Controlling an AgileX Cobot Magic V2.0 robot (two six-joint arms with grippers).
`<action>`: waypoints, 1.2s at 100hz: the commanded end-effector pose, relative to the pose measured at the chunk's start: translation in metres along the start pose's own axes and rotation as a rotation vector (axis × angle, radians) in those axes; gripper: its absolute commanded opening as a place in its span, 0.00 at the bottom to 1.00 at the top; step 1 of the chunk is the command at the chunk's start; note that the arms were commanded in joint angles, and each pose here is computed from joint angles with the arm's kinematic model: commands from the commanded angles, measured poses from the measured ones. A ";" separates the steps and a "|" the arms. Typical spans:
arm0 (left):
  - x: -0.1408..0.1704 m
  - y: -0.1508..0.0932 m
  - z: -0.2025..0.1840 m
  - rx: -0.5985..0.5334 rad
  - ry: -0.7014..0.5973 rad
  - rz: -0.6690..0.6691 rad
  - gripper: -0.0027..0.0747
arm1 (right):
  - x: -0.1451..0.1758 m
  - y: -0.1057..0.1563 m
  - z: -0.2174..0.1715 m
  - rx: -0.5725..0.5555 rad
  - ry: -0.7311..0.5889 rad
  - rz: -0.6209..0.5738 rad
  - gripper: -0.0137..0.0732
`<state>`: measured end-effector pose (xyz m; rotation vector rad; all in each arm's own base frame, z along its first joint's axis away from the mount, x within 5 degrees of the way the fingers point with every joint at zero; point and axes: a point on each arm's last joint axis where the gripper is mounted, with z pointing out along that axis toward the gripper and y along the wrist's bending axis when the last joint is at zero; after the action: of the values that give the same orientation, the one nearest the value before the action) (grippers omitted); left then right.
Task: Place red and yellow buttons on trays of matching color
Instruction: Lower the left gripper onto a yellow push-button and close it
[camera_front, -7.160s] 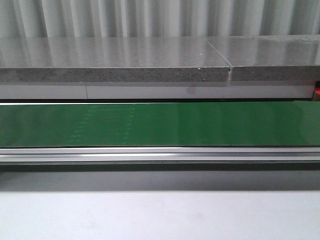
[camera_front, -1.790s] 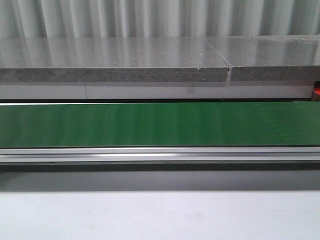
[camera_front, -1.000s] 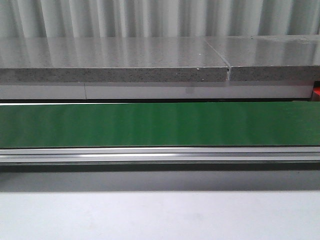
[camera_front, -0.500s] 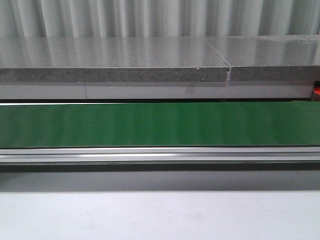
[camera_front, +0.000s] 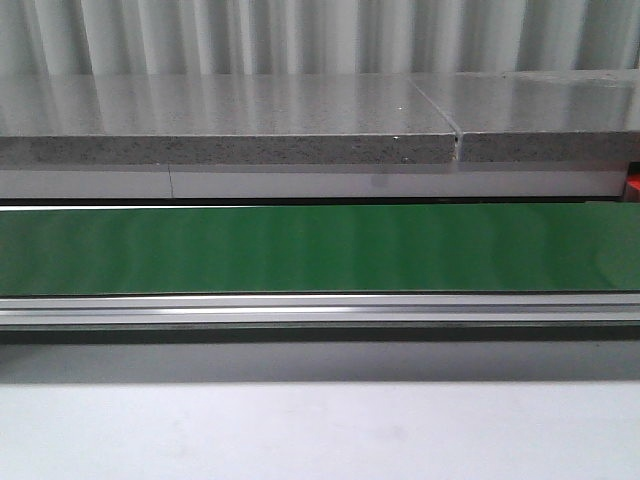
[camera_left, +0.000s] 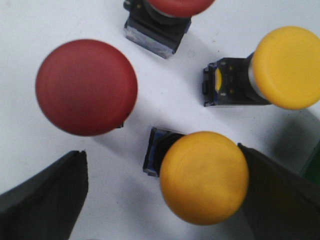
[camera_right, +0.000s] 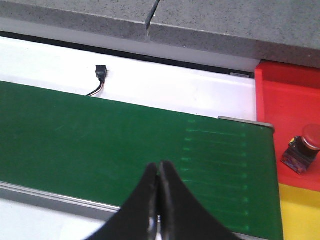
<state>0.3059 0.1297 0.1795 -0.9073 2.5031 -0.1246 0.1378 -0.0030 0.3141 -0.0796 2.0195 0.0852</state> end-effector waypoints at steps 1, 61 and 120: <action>-0.013 -0.006 -0.015 0.029 -0.081 -0.026 0.67 | -0.013 -0.002 -0.004 0.024 -0.083 0.003 0.08; -0.018 -0.021 -0.063 0.101 -0.130 0.057 0.01 | -0.013 -0.002 -0.004 0.024 -0.083 0.003 0.08; 0.024 -0.075 -0.128 0.191 -0.122 0.517 0.01 | -0.013 -0.002 -0.004 0.024 -0.083 0.003 0.08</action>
<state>0.2732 0.0596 0.2815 -0.2926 2.5332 -0.1696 0.1378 -0.0030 0.3141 -0.0796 2.0195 0.0852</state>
